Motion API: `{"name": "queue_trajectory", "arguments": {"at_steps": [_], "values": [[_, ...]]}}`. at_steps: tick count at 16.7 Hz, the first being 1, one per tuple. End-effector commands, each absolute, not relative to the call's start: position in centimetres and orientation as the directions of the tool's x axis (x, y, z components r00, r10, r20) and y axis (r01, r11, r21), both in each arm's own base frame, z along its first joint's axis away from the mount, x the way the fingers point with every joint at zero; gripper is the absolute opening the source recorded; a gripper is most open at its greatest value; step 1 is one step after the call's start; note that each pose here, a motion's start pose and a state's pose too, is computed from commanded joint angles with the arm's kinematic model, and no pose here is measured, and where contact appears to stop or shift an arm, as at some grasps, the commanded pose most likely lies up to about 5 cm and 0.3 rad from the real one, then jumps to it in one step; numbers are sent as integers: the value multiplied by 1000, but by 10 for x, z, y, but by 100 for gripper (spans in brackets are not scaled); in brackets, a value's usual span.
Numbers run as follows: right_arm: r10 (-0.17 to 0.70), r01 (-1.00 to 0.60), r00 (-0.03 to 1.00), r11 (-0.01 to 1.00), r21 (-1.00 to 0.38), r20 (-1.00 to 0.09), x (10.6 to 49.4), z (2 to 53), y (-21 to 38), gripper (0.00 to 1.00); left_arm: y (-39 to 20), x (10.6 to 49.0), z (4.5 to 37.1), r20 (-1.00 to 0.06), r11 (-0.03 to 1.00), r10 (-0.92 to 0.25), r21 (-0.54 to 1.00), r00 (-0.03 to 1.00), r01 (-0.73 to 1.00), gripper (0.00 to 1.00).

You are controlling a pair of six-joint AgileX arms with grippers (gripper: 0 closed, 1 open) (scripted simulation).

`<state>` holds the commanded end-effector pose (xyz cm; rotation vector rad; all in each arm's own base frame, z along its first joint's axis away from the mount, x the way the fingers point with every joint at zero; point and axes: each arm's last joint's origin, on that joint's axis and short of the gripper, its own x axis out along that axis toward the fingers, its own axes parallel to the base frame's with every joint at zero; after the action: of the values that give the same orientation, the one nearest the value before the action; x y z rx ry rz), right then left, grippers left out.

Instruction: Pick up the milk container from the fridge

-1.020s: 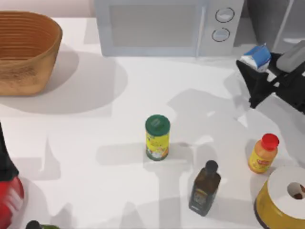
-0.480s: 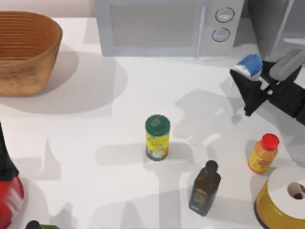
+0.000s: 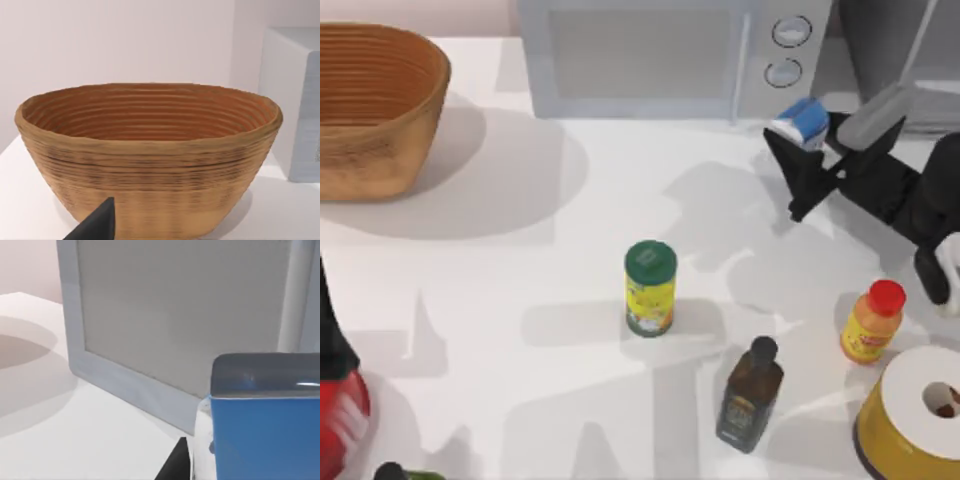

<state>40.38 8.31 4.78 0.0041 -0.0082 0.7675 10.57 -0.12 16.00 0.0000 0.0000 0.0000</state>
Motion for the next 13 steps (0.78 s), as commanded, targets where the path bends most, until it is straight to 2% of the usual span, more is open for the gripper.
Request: {"name": "queue_trajectory", "arguments": {"at_steps": [6, 13], "values": [[694, -694, 720, 720, 3, 4, 412, 43, 95, 0, -1, 106, 160, 0, 1000, 0, 0, 1000, 0, 100], [694, -694, 720, 720, 3, 4, 412, 43, 95, 53, -1, 106, 160, 0, 1000, 0, 0, 1000, 0, 100]]}}
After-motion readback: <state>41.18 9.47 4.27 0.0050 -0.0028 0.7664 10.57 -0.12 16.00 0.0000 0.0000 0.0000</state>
